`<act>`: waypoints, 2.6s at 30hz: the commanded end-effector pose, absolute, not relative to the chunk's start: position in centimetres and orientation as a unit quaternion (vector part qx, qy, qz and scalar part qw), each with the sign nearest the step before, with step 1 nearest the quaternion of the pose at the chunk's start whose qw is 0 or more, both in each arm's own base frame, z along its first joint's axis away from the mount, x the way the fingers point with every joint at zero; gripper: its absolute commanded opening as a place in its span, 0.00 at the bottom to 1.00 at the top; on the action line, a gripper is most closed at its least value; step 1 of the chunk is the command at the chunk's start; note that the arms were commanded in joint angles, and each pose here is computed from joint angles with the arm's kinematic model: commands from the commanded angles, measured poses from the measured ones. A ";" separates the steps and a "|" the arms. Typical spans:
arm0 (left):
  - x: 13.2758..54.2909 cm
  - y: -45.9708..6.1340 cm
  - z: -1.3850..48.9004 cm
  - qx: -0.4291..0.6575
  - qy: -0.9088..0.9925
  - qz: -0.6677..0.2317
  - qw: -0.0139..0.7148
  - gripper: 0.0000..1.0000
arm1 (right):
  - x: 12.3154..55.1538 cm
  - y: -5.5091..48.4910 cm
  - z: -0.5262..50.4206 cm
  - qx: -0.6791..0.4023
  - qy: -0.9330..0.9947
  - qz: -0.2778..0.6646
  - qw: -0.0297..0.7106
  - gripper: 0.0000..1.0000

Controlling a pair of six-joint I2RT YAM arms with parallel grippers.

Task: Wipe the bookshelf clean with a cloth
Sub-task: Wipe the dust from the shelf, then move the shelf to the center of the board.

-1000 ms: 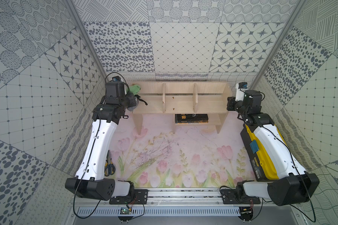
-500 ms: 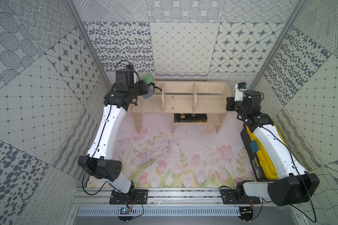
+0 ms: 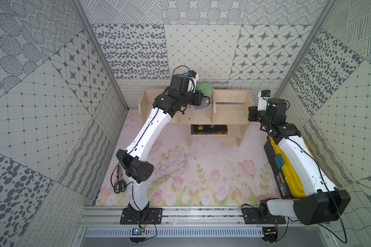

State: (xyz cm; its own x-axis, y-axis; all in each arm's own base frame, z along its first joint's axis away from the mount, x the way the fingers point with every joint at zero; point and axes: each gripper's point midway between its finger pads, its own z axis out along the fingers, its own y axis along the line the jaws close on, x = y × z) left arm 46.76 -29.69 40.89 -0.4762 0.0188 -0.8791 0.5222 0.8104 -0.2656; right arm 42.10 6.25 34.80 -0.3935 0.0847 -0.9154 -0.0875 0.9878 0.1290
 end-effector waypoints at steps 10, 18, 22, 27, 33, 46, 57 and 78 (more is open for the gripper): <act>44.0 -37.9 42.0 0.279 0.759 -0.337 0.483 0.00 | 39.7 13.3 33.0 -0.033 0.851 0.236 0.469 0.00; 42.8 -32.7 45.5 0.220 0.762 -0.275 0.543 0.00 | 38.2 9.9 36.9 -0.015 0.834 0.155 0.530 0.48; 40.6 -29.7 47.7 0.190 0.748 -0.329 0.544 0.00 | 36.2 10.4 40.9 -0.037 0.810 0.141 0.569 0.64; 36.4 -28.2 50.3 0.198 0.697 -0.444 0.527 0.00 | 32.8 19.1 44.8 -0.164 0.768 0.226 0.577 0.71; 31.1 -28.5 52.1 0.258 0.611 -0.579 0.474 0.00 | 28.6 29.3 48.6 -0.288 0.687 0.359 0.563 0.92; 32.3 -26.6 50.3 0.225 0.638 -0.514 0.528 0.00 | 33.8 26.7 48.3 -0.171 0.719 0.249 0.626 0.88; 38.2 -10.6 47.2 -0.056 0.741 -0.229 0.629 0.00 | 35.1 23.9 39.8 -0.088 0.819 0.109 0.557 0.86; 38.5 -10.3 44.0 -0.032 0.753 -0.257 0.605 0.00 | 40.1 14.4 38.9 0.064 0.828 0.006 0.557 0.00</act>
